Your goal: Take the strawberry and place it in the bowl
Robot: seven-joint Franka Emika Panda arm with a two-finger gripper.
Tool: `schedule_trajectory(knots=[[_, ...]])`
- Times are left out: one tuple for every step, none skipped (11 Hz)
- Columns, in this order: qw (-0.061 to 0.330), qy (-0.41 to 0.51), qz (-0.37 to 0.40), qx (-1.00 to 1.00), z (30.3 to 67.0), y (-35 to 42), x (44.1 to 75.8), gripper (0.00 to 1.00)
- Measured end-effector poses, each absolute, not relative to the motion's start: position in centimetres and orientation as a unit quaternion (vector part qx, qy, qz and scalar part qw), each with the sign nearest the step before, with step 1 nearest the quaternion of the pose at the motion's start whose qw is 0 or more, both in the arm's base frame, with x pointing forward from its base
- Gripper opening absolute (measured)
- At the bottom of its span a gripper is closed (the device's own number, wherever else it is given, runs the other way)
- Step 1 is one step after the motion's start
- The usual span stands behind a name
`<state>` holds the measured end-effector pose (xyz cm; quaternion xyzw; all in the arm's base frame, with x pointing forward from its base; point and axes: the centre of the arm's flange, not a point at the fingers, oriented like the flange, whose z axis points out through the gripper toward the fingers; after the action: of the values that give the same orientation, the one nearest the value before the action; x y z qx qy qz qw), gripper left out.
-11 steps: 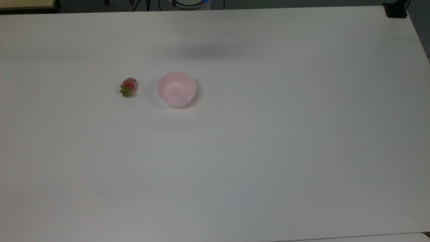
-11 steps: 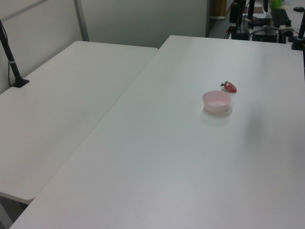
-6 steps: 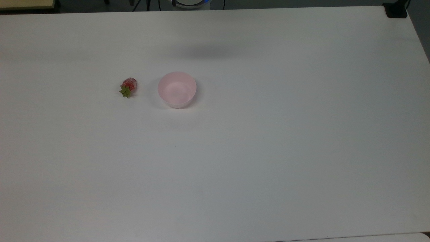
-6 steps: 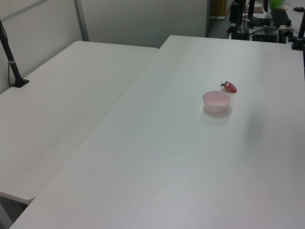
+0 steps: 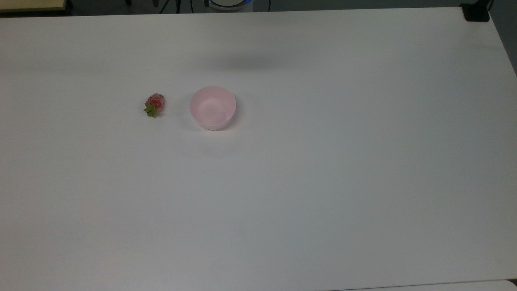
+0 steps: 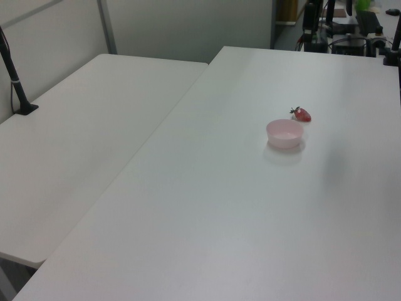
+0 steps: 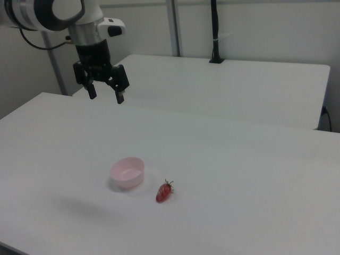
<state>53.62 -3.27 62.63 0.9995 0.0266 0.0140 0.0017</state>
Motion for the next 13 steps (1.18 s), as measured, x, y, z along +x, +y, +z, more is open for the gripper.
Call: schedule_trajectory(knots=[[0.002, 0.054, 0.014, 0.998, 62.6, -4.1, 53.6, 1.00], [0.002, 0.076, 0.013, 0.997, 62.6, -5.2, 53.5, 1.00], [0.001, 0.082, 0.011, 0.997, 62.3, -6.4, 53.4, 1.00], [0.003, 0.078, 0.002, 0.997, 61.6, -7.6, 53.3, 1.00], [0.004, 0.067, -0.012, 0.998, 60.2, -9.0, 53.0, 1.00], [0.003, 0.049, -0.020, 0.999, 58.6, -11.0, 52.8, 1.00], [0.001, 0.028, -0.025, 0.999, 57.2, -13.3, 52.4, 1.00], [-0.001, 0.007, -0.029, 1.000, 56.1, -15.7, 51.8, 1.00], [-0.002, -0.003, -0.027, 1.000, 55.1, -17.7, 51.4, 1.00], [-0.001, -0.001, -0.020, 1.000, 53.9, -19.3, 51.0, 0.97], [-0.001, 0.008, -0.019, 1.000, 52.6, -20.6, 50.7, 0.96], [0.000, 0.009, -0.021, 1.000, 51.2, -21.5, 50.7, 0.91], [0.000, 0.001, -0.018, 1.000, 49.7, -22.0, 51.1, 0.90]])
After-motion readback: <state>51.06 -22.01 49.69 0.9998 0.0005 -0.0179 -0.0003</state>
